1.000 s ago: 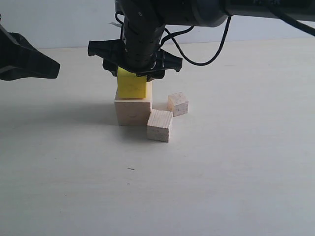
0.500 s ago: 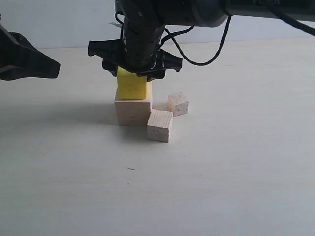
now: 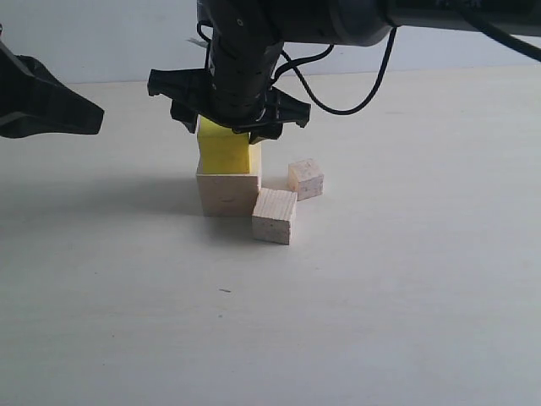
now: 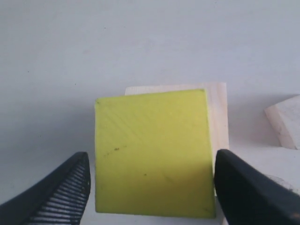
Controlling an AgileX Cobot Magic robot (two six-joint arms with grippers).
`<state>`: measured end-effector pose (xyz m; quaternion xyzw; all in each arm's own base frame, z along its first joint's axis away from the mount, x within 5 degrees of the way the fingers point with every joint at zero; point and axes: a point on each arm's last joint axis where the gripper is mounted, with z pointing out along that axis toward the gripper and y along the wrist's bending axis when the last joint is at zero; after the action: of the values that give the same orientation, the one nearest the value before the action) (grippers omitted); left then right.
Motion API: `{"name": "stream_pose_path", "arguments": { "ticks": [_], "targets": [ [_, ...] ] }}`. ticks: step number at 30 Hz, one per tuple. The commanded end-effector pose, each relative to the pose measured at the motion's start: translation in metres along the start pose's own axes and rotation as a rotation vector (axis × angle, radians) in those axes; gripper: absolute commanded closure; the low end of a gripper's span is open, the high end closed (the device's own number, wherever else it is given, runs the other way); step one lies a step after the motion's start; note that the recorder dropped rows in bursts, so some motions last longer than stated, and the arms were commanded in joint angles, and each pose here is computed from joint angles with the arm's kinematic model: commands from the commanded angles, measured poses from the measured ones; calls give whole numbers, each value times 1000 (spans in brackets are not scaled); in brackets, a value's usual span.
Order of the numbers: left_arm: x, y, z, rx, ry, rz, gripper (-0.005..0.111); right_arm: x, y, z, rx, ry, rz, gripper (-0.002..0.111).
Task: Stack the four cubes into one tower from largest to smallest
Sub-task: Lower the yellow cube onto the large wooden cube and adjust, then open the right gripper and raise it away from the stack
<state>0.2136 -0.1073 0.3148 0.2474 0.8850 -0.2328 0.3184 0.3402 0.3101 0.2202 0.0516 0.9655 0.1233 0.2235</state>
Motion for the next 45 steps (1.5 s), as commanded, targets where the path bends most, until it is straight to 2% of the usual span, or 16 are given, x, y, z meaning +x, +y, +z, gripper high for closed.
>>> {"name": "stream_pose_path", "arguments": {
  "ticks": [1, 19, 38, 45],
  "targets": [
    [1, -2, -1, 9, -6, -10, 107, -1, 3, -5, -20, -8, 8, 38],
    [1, -2, -1, 11, -5, -11, 107, -1, 3, -6, -16, -4, 10, 38],
    [1, -2, -1, 11, -5, -9, 107, -18, 2, -78, -84, -92, 12, 38],
    [1, -2, -1, 11, -5, -9, 107, -19, -3, -101, -81, -94, -59, 40]
  ]
}}
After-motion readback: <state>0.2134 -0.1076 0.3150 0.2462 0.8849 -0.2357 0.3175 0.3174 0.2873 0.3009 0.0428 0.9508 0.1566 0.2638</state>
